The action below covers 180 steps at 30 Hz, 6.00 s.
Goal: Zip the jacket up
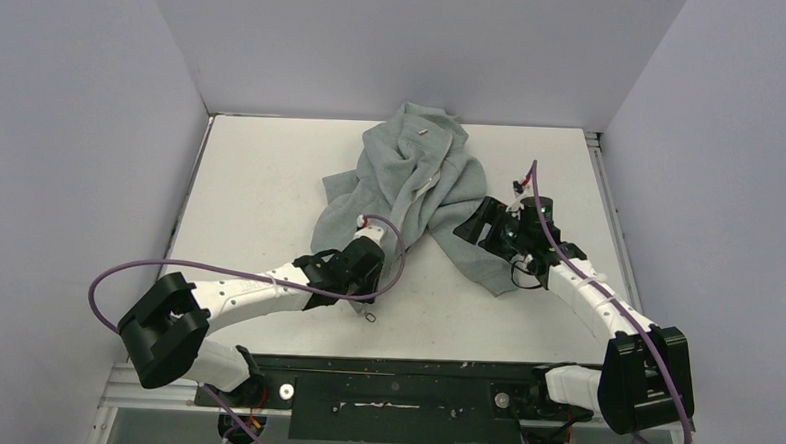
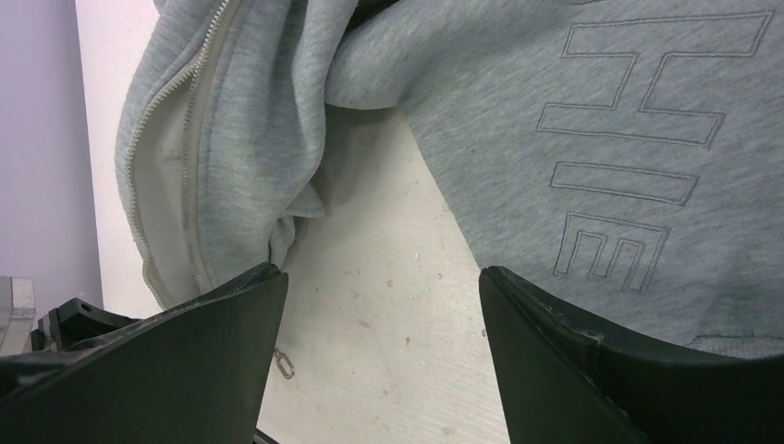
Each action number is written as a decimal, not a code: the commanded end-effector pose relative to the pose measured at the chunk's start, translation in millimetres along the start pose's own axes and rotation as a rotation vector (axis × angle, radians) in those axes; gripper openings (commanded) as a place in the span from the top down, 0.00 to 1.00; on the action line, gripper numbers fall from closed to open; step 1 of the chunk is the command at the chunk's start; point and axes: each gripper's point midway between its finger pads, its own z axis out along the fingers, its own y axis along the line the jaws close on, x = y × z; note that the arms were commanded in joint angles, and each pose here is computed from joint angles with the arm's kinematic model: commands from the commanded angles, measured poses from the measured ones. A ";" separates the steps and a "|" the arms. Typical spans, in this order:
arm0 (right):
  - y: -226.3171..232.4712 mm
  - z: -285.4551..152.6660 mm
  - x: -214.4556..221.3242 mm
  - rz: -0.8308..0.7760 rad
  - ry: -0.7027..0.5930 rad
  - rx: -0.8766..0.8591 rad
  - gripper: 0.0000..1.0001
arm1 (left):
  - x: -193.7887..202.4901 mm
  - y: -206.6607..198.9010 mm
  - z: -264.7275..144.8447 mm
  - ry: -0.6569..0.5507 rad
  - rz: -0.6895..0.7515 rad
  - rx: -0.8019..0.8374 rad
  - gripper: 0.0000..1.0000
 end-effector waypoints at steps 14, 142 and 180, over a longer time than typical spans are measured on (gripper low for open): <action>9.7 -0.7 -3.9 0.003 -0.026 -0.044 0.23 | -67.5 -26.1 -55.0 -0.186 -0.108 0.252 0.92; 40.9 -58.2 -25.1 -0.258 -0.163 0.104 0.40 | -81.0 96.5 -24.4 -0.186 -0.341 0.103 1.00; -76.7 -2.9 45.9 -0.069 0.119 0.225 0.65 | -86.1 94.2 -28.7 -0.189 -0.331 0.112 1.00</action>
